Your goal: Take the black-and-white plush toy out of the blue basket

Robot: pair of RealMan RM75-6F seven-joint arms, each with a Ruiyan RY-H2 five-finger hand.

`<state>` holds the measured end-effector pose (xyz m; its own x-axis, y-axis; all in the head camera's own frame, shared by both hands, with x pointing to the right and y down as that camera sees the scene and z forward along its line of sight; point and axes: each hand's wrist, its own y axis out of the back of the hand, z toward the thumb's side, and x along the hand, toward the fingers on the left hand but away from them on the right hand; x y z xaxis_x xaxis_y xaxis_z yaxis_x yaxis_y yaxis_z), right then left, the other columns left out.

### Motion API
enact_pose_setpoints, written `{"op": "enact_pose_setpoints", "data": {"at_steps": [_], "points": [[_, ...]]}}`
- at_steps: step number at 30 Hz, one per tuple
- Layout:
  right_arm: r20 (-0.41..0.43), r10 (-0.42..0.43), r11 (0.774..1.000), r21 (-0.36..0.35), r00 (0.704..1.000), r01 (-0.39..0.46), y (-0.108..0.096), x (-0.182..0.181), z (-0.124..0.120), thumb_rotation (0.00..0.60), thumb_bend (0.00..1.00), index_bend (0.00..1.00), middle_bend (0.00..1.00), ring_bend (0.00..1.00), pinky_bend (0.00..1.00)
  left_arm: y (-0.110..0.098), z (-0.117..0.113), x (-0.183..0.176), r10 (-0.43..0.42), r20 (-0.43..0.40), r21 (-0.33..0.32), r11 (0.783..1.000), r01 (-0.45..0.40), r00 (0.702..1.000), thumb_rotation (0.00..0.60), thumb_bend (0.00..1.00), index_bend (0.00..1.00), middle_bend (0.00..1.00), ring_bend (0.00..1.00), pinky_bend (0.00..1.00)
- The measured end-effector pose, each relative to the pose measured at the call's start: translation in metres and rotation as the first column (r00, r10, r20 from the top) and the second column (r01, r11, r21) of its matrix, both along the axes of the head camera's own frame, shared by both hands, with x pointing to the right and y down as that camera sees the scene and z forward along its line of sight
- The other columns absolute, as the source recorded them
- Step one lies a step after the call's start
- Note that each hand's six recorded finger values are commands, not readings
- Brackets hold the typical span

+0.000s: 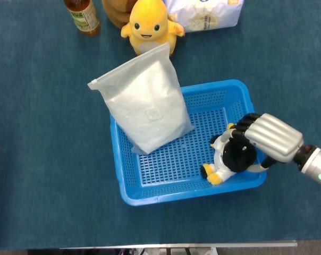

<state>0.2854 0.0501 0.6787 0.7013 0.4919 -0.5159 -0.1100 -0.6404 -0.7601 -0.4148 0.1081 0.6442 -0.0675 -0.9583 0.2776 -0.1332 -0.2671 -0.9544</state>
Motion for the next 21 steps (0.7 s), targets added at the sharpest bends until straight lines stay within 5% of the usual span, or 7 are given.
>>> {"op": "enact_pose_setpoints", "data": {"at_steps": [16,21], "points": [[0.023,0.046,0.999,0.008,0.999,-0.047,-0.0047,0.0034,0.0007,0.6,0.0,0.51,0.58,0.5,0.35,0.0012,0.0003,-0.0012,-0.004,-0.001,-0.001,1.0,0.004,1.0,0.6,0.2,0.33,0.39,0.32,0.51],[0.042,0.075,0.997,0.001,0.996,-0.075,-0.0088,0.0049,-0.0008,0.6,0.11,0.54,0.61,0.53,0.37,0.0009,0.0004,-0.0013,-0.005,0.0,-0.001,1.0,0.005,1.0,0.6,0.2,0.34,0.39,0.32,0.51]]}}
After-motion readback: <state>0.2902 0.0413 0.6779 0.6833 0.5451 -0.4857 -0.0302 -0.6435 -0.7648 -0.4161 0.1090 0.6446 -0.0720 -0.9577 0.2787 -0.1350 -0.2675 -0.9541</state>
